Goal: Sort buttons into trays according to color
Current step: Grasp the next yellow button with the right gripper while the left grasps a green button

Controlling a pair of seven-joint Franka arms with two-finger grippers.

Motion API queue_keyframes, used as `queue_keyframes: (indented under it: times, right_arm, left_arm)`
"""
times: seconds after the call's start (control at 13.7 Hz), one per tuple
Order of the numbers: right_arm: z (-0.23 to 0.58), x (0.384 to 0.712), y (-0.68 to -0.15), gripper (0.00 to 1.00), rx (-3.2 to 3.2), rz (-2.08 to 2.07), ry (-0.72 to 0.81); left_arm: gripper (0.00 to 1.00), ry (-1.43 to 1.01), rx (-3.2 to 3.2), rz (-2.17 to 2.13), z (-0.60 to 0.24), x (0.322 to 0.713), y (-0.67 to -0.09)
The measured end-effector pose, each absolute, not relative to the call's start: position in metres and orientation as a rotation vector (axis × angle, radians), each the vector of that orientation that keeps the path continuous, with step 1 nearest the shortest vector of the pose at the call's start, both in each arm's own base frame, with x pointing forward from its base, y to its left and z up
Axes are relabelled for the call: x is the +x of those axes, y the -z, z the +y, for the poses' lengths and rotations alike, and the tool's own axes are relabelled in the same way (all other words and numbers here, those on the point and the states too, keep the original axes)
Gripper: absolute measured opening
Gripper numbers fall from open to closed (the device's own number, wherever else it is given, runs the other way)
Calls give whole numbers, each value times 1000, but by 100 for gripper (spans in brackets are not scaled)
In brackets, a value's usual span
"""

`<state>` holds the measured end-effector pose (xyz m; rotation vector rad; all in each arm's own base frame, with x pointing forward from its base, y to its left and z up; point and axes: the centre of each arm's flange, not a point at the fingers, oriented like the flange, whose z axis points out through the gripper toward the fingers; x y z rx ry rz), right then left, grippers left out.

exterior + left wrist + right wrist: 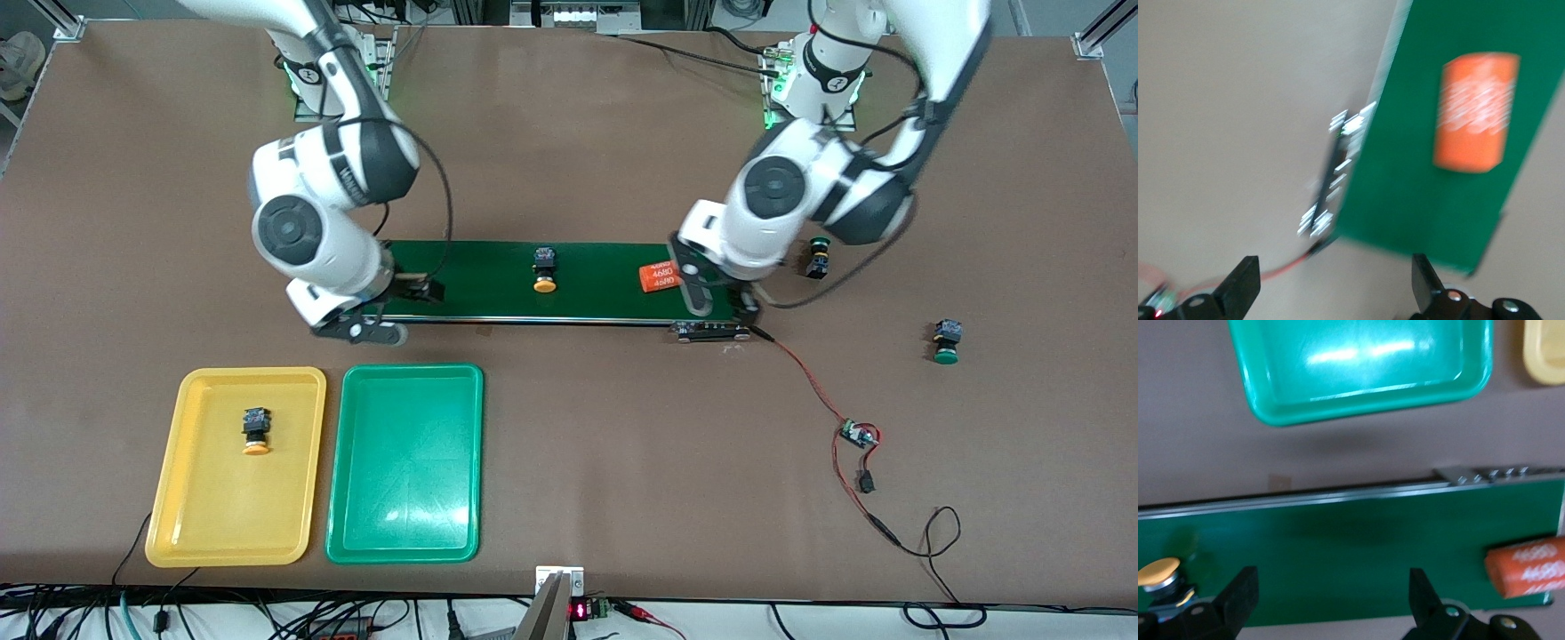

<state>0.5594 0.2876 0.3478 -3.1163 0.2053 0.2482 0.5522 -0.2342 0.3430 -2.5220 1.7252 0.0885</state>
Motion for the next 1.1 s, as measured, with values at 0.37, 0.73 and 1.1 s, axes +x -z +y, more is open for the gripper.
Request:
queue_keyframes:
  times: [0.37, 0.73, 1.1]
  right_arm:
    - [378, 495, -346, 100, -3140, 286, -248]
    - [401, 461, -313, 100, -3166, 249, -256]
    - [403, 458, -280, 100, -3182, 246, -253]
  left_arm:
    - [100, -304, -2738, 1212, -125, 560, -356]
    - [100, -561, -3018, 604, -41, 523, -289]
    - [100, -567, -3093, 320, -33, 489, -240]
